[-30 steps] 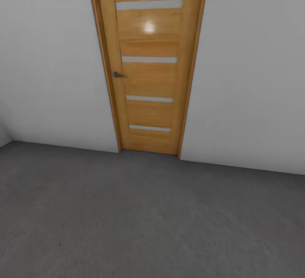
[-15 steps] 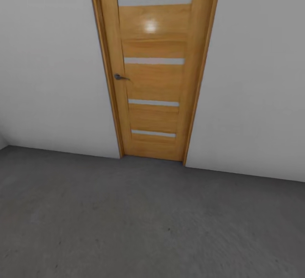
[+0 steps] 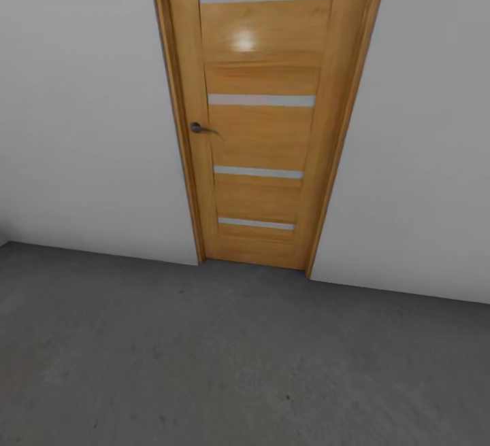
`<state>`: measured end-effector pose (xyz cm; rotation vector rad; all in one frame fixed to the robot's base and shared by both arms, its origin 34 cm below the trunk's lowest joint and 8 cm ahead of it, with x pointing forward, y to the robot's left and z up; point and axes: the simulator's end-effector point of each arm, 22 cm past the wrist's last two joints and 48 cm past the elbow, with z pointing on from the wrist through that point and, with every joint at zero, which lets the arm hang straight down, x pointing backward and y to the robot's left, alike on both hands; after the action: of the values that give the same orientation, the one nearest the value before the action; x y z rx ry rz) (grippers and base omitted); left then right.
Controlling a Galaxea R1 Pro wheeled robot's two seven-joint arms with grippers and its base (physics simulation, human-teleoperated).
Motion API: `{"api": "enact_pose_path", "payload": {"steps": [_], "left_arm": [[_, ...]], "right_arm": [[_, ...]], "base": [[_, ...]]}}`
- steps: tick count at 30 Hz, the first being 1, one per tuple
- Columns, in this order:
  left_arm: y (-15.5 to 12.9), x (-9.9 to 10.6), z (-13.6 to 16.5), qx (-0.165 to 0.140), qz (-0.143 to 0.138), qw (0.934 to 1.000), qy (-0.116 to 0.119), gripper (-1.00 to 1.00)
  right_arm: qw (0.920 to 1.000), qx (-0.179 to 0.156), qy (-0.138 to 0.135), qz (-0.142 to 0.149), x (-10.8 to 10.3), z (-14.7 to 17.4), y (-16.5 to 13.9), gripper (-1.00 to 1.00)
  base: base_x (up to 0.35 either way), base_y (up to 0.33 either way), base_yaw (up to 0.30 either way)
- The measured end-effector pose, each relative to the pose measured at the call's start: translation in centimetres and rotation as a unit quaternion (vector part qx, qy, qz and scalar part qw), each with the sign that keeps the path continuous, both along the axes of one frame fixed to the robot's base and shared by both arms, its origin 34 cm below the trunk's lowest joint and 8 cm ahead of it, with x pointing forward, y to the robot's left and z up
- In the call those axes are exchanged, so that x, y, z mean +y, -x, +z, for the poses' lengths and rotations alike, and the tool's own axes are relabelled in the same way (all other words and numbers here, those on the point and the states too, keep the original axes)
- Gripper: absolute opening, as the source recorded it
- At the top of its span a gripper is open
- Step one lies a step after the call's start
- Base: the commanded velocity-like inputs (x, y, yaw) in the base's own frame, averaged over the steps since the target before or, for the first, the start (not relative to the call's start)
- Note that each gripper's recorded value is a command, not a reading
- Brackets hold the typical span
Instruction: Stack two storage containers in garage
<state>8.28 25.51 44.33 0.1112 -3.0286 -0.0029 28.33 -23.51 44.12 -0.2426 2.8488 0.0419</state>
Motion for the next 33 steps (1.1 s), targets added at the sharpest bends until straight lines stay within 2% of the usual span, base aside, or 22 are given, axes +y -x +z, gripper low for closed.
{"api": "enact_pose_path", "payload": {"steps": [33], "left_arm": [[0.00, -0.03, 0.00, 0.000, 0.000, 1.0000, 0.000, 1.00]], "right_arm": [[1.0000, 0.000, 0.000, 0.000, 0.03, 0.00, 0.00, 1.00]], "base": [[0.307, 0.216, 0.000]]}}
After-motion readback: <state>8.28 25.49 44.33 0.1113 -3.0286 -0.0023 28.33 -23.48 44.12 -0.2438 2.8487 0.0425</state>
